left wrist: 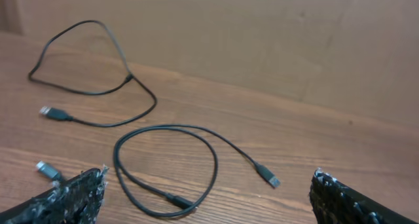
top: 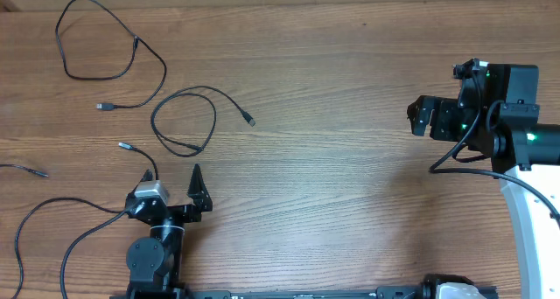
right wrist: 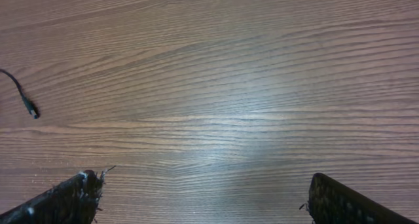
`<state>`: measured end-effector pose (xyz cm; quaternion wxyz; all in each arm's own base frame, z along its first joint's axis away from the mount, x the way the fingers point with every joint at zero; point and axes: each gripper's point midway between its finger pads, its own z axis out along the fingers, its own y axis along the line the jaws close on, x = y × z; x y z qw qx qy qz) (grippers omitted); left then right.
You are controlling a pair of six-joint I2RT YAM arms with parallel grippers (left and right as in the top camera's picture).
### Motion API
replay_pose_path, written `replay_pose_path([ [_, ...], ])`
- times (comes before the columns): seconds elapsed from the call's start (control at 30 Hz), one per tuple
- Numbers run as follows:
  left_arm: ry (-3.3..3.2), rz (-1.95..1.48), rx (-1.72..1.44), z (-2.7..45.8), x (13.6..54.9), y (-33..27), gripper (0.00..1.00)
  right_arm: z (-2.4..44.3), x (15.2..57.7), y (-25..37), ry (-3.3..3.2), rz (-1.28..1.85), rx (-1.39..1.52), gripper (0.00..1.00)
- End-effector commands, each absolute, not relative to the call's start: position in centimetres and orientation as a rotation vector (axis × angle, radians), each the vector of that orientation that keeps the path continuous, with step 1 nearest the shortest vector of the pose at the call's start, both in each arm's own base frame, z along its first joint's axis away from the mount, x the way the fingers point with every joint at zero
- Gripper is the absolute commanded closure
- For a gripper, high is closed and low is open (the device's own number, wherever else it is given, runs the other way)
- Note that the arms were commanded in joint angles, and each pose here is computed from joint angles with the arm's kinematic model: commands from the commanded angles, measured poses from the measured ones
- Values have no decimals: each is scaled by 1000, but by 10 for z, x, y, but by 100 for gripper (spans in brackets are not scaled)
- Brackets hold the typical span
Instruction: Untangle cables
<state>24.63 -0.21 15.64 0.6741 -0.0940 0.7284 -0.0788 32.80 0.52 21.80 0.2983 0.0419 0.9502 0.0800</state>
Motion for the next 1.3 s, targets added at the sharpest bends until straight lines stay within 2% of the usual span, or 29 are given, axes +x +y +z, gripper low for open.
replay_pose_path([
  [0.0,1647,-140,-94,156,246,-9,0,232,332,4,2484,193,98,0],
  [1.27,1647,-116,-64,156,246,-10,0,232,332,4,2485,193,98,0],
])
